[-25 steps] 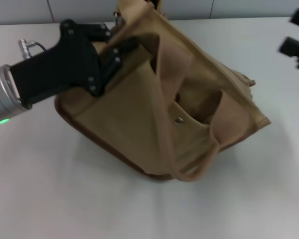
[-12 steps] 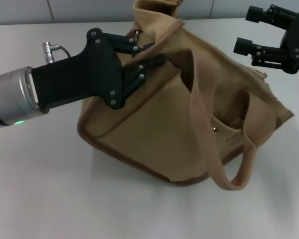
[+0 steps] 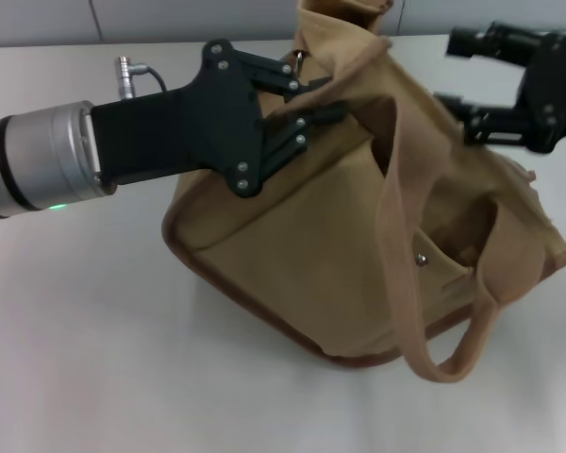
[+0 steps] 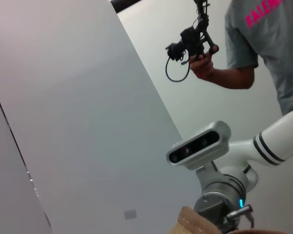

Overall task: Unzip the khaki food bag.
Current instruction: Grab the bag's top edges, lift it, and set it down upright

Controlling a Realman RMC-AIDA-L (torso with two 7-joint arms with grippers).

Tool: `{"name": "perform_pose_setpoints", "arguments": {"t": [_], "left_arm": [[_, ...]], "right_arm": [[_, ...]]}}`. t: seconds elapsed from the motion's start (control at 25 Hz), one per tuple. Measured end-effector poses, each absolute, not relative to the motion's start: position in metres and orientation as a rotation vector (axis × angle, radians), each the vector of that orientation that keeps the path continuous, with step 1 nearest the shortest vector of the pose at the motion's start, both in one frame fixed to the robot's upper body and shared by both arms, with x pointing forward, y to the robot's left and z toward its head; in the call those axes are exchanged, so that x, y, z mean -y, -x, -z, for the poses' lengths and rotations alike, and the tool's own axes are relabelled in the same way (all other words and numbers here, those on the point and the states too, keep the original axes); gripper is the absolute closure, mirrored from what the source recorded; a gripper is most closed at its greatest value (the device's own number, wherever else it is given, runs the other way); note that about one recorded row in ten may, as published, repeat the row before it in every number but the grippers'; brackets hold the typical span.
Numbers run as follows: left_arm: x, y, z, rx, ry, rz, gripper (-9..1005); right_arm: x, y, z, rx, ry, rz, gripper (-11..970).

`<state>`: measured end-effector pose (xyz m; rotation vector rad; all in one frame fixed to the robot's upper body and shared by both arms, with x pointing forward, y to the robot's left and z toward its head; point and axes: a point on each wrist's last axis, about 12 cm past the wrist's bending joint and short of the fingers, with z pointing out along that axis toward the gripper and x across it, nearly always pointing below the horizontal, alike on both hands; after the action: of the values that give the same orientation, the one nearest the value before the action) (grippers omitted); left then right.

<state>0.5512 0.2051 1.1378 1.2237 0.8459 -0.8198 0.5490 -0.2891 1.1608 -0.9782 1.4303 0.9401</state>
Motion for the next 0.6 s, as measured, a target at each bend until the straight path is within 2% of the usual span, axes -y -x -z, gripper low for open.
{"name": "perform_pose_setpoints", "arguments": {"t": [0.28,0.6], "left_arm": [[-0.198,-0.553,-1.138,-0.847,-1.234,0.827,910],[-0.196,-0.554,-1.140,-0.837,-1.239,0.831,910]], "right_arm": [[0.271,-0.550,-1.152,-1.444,1.052,-0.942,128],[0.258,-0.554,-1.148,-1.468,1.110,-0.922,235]]}}
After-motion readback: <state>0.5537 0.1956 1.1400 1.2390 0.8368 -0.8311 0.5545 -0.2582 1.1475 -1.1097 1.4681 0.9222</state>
